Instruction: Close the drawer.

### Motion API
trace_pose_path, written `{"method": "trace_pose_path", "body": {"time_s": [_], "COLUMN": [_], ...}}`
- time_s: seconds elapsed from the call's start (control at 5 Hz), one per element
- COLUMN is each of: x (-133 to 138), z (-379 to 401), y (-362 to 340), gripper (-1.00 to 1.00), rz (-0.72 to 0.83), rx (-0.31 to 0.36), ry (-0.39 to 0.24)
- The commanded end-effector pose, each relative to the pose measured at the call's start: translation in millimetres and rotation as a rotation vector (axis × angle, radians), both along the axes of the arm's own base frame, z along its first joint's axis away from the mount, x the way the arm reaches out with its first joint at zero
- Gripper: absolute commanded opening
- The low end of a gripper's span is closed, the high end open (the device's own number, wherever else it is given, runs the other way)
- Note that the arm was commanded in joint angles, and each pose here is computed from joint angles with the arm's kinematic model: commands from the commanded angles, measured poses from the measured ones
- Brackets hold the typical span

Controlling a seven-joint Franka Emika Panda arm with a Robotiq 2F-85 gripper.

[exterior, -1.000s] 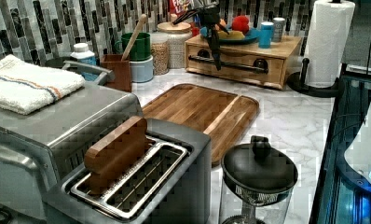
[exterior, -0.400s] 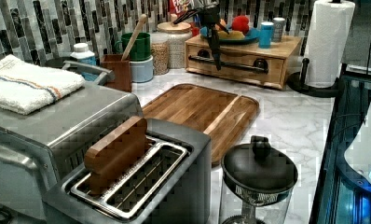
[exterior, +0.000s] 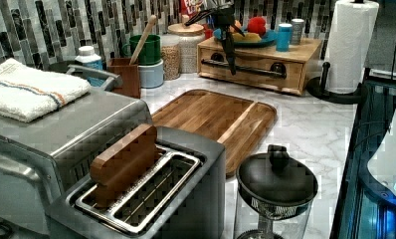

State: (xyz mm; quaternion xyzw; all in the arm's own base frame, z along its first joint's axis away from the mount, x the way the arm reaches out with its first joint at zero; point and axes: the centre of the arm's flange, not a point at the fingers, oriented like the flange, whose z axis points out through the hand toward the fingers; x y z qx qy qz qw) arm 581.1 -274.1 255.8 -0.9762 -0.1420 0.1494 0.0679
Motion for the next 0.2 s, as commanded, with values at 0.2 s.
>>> {"method": "trace_pose_path", "body": {"time_s": [0.2], "x": [-28.0], "z": [82.4], "y": [-150.6], "gripper": [-1.00], "rz": [-0.099], "rx": [-0.218], "ry": [-0.188]}}
